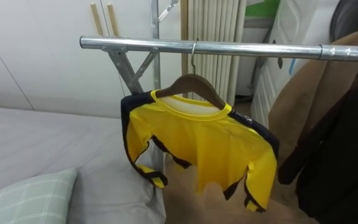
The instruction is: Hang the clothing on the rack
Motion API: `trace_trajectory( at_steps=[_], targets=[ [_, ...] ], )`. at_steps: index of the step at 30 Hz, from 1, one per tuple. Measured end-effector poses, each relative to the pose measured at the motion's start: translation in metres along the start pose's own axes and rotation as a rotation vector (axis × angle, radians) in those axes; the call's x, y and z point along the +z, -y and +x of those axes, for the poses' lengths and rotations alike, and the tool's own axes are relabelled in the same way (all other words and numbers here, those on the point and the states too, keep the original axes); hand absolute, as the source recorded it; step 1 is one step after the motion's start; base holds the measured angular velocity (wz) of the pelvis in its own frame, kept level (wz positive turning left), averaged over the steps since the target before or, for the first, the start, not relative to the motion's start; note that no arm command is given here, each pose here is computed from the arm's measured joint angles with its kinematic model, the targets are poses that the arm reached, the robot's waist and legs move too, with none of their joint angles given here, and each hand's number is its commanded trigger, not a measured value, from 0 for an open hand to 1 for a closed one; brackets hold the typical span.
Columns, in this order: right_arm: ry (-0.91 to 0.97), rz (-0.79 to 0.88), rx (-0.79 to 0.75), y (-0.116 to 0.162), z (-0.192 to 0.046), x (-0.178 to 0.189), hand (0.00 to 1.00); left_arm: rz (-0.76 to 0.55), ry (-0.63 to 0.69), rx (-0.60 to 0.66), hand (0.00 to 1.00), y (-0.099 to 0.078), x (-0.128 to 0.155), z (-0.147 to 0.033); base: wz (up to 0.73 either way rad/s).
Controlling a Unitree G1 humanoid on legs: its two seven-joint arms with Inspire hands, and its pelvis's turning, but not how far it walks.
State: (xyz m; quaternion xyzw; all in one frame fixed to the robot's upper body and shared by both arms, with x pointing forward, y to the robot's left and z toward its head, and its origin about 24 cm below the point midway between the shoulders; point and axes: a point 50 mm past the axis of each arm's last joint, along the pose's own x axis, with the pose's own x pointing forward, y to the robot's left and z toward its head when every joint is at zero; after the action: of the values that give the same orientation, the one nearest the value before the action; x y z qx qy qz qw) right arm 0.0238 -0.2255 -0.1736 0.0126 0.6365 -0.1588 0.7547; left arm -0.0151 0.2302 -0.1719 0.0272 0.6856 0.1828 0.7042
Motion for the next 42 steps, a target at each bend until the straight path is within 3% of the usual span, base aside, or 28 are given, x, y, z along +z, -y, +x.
trace_trajectory(
  at_steps=[20, 26, 42],
  targets=[
    [0.002, -0.009, -0.001, -0.001, 0.0, 0.002, 0.0, 0.025, 0.007, 0.013, 0.0, 0.002, 0.002, 0.0, 0.04],
    [0.019, -0.131, 0.011, -0.002, 0.001, 0.008, 0.0, 0.05, 0.011, 0.015, 0.0, 0.001, 0.001, 0.0, 0.17],
    [0.044, -0.275, -0.02, 0.006, 0.002, 0.024, 0.0, 0.062, 0.033, 0.01, 0.0, 0.0, 0.005, 0.0, 0.95]
  ],
)
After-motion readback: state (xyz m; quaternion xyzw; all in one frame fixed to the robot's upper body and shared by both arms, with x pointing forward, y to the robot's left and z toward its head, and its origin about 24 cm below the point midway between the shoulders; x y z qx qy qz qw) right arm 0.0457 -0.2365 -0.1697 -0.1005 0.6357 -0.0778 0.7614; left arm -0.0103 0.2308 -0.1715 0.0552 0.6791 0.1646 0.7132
